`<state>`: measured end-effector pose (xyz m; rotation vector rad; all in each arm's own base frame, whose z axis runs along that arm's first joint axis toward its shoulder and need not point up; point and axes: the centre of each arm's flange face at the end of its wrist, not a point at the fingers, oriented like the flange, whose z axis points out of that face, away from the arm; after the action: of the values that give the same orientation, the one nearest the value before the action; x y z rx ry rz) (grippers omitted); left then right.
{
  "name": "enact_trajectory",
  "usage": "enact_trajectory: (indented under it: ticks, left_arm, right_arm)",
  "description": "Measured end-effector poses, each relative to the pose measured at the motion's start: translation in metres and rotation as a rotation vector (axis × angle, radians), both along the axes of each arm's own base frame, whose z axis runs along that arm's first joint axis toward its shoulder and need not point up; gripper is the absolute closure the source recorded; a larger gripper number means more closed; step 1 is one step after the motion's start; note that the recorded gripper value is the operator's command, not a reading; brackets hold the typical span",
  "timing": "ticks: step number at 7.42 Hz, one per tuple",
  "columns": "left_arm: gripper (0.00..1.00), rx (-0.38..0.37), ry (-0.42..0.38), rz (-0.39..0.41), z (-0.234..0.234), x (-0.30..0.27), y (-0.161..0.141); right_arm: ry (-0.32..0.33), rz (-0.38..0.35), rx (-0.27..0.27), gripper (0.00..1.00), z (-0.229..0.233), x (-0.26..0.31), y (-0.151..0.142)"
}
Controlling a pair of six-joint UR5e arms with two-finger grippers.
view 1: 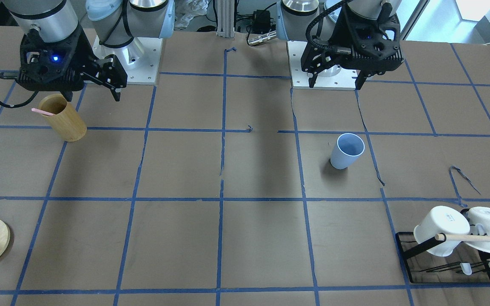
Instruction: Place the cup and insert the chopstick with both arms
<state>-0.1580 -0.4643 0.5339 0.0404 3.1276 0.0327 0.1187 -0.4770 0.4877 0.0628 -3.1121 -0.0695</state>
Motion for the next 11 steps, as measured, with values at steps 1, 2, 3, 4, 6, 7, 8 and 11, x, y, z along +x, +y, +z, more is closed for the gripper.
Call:
enact_trajectory:
  ticks: [1, 2, 3, 4, 6, 7, 8, 11]
  left_arm:
    - [0.0, 0.002, 0.0, 0.0, -0.001, 0.0, 0.001]
    - [0.0, 0.005, 0.0, 0.0, -0.002, 0.0, 0.003]
    - [0.0, 0.007, 0.0, 0.0, -0.004, 0.0, 0.005]
    - [0.0, 0.009, 0.0, -0.001, -0.004, 0.0, 0.006]
    - [0.0, 0.01, -0.001, -0.004, -0.004, -0.001, 0.008]
    - [0.0, 0.011, -0.001, -0.005, -0.004, -0.001, 0.009]
    - [0.0, 0.012, -0.001, -0.005, -0.004, -0.001, 0.009]
    - [0.0, 0.014, -0.001, -0.005, -0.004, -0.001, 0.011]
  right_arm:
    - [-0.001, -0.005, 0.002, 0.0, -0.001, -0.003, -0.001]
    - [0.008, -0.005, 0.008, 0.0, -0.002, -0.006, -0.001]
    - [0.034, 0.018, 0.017, 0.0, -0.005, -0.011, -0.001]
    - [0.058, 0.076, 0.039, 0.01, -0.012, -0.021, -0.001]
    - [0.033, 0.195, 0.078, 0.07, -0.032, -0.081, -0.005]
    - [0.009, 0.245, 0.071, 0.1, -0.037, -0.114, -0.006]
    - [-0.004, 0.307, 0.057, 0.1, -0.04, -0.139, -0.006]
    - [-0.132, 0.411, -0.008, 0.11, -0.058, -0.203, 0.002]
